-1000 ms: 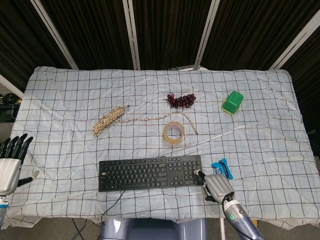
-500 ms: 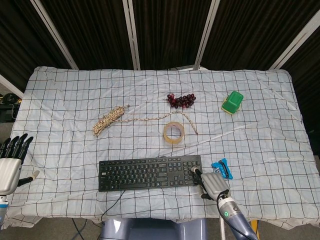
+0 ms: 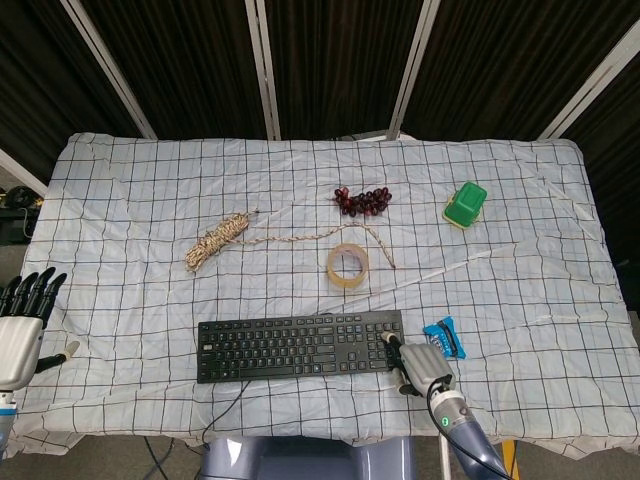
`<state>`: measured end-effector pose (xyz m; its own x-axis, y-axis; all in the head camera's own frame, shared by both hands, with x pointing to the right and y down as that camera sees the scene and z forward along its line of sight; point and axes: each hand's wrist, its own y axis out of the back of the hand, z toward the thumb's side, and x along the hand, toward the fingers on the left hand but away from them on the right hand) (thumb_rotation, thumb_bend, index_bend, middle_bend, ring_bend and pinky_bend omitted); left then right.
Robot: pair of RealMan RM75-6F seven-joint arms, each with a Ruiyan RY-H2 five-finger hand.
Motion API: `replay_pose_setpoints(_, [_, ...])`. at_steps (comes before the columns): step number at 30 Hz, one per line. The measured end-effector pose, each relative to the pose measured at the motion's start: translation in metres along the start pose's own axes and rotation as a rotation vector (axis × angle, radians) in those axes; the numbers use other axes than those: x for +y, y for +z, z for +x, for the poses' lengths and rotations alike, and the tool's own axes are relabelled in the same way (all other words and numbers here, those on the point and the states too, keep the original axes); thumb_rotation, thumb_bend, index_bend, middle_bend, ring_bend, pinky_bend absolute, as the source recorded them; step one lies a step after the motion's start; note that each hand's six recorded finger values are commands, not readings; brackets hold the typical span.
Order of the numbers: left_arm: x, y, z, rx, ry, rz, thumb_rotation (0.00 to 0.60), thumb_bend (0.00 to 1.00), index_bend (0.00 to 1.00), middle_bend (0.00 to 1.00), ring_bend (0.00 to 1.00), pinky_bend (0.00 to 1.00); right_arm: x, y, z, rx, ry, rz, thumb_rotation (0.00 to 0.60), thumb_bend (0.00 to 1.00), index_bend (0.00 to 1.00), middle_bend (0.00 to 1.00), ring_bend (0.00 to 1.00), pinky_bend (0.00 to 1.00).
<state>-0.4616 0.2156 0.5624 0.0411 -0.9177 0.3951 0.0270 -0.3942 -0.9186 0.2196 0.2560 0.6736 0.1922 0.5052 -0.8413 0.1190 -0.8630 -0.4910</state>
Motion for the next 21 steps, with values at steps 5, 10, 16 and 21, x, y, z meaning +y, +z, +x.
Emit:
replay_pose_setpoints(5, [0.0,-0.001,0.001,0.0,-0.002,-0.002,0.6,0.11,0.0,0.0,0.0,0.0,-0.005,-0.002,-0.002,-0.015,0.015,-0.007,0.6,0.61,0.09,0.94,0.91,0.78])
replay_pose_setpoints(10, [0.0,0.0,0.001,-0.004,0.0,-0.003,0.6,0.11,0.0,0.0,0.0,0.0,-0.011,-0.001,-0.003,-0.02,0.029,-0.005,0.6,0.61,0.09,0.94,0.91,0.78])
replay_pose_setpoints(16, [0.0,0.0,0.001,-0.004,0.0,-0.005,0.6,0.11,0.0,0.0,0.0,0.0,-0.011,0.003,-0.002,-0.014,0.022,-0.011,0.6,0.61,0.09,0.94,0.91,0.78])
replay_pose_setpoints(21, [0.0,0.0,0.001,-0.004,0.001,-0.005,0.6,0.11,0.0,0.0,0.0,0.0,-0.015,0.002,-0.001,-0.027,0.034,-0.009,0.6,0.61,0.09,0.94,0.91,0.78])
